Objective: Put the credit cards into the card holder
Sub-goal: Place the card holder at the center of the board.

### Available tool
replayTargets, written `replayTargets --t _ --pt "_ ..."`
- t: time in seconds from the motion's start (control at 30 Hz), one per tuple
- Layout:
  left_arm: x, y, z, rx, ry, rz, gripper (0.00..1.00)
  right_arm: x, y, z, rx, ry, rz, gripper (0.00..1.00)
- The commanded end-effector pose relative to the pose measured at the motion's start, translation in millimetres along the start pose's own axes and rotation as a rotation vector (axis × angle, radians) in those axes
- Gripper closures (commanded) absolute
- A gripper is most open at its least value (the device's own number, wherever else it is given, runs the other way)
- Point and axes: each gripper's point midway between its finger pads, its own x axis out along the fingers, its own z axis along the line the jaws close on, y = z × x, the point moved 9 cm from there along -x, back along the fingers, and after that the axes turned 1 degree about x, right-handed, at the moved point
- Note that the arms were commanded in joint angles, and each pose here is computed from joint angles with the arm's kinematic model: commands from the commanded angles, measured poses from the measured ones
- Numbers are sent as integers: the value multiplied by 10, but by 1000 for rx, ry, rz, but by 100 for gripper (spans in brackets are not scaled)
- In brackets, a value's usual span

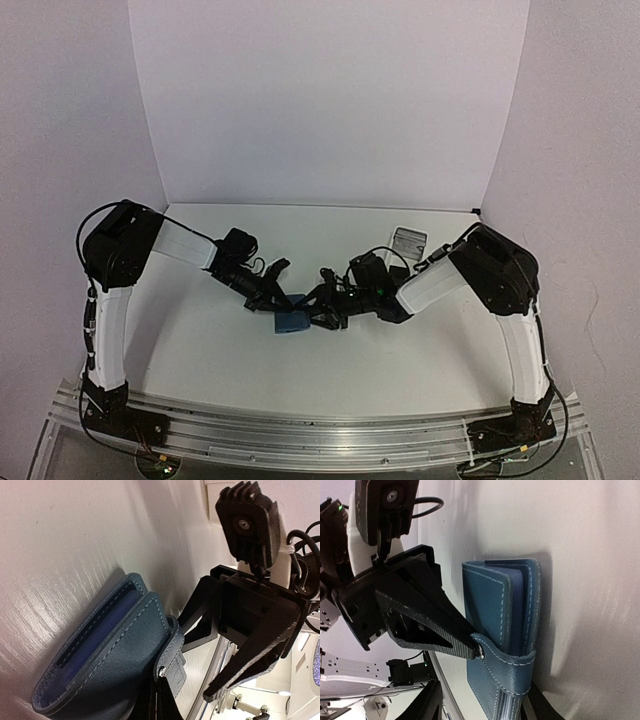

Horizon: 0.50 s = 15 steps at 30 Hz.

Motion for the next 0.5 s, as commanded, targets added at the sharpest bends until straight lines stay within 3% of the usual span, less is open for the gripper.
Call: replayTargets --t 0.0,0.47 --pt "24 58 137 -34 -98 33 100 -71 -118 -34 81 106 -78 49" --pt "5 63 139 -81 -188 72 100 -45 -295 265 -118 482 -185 51"
